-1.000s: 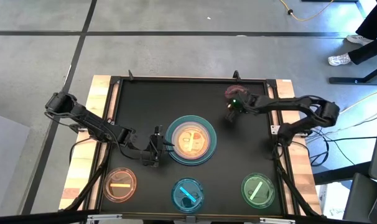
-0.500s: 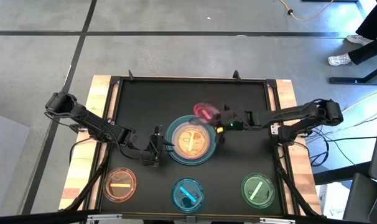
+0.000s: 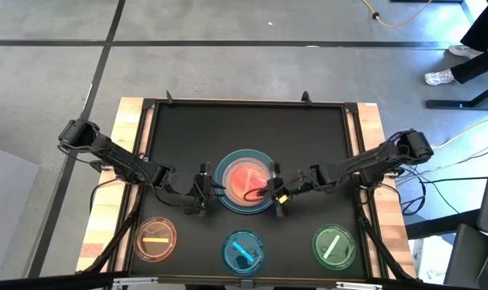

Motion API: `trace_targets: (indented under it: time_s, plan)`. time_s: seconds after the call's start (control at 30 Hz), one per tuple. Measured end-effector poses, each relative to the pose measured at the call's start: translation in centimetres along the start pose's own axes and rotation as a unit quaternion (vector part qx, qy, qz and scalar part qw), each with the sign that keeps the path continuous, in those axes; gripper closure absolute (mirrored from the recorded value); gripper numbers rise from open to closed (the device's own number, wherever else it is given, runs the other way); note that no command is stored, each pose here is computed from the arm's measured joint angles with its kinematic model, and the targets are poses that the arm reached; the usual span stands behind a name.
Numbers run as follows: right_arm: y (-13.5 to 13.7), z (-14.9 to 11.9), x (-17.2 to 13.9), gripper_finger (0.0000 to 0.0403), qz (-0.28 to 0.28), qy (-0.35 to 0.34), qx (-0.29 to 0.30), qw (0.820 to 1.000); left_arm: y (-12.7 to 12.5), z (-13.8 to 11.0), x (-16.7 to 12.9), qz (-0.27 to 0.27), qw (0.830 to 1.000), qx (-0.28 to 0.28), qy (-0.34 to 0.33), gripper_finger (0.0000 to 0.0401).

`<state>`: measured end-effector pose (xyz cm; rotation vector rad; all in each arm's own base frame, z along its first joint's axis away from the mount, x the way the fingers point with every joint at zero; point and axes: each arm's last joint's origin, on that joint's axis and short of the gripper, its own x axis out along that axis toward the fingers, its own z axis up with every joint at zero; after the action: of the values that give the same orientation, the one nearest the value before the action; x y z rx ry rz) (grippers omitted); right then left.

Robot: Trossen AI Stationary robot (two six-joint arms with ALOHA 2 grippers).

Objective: Stack plastic plates
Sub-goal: Stack the light pink plate on top of the orange plate, then stack the light green plate on top of the light pink plate

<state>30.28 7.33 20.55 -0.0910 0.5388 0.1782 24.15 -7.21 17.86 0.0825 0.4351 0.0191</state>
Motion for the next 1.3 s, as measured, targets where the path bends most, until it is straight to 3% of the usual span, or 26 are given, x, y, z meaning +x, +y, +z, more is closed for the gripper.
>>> trace_targets:
  time_s: [0.53,0.97,1.3]
  plan:
    - [0.0,-2.2,2.7,0.0394,-0.017,0.041,-0.008,0.999,0.0,0.0,0.0,0.0,1.0,0.0,0.0,0.0299]
    - [0.0,-2.1,2.5,0.0239,-0.025,0.043,-0.016,0.999,0.0,0.0,0.0,0.0,1.0,0.0,0.0,0.0299]
    - [1.6,-0.7,-0.8,0.0219,0.0,0.046,-0.013,0.999,-0.3,-0.1,0.0,-0.009,1.0,-0.018,0.001,0.0299]
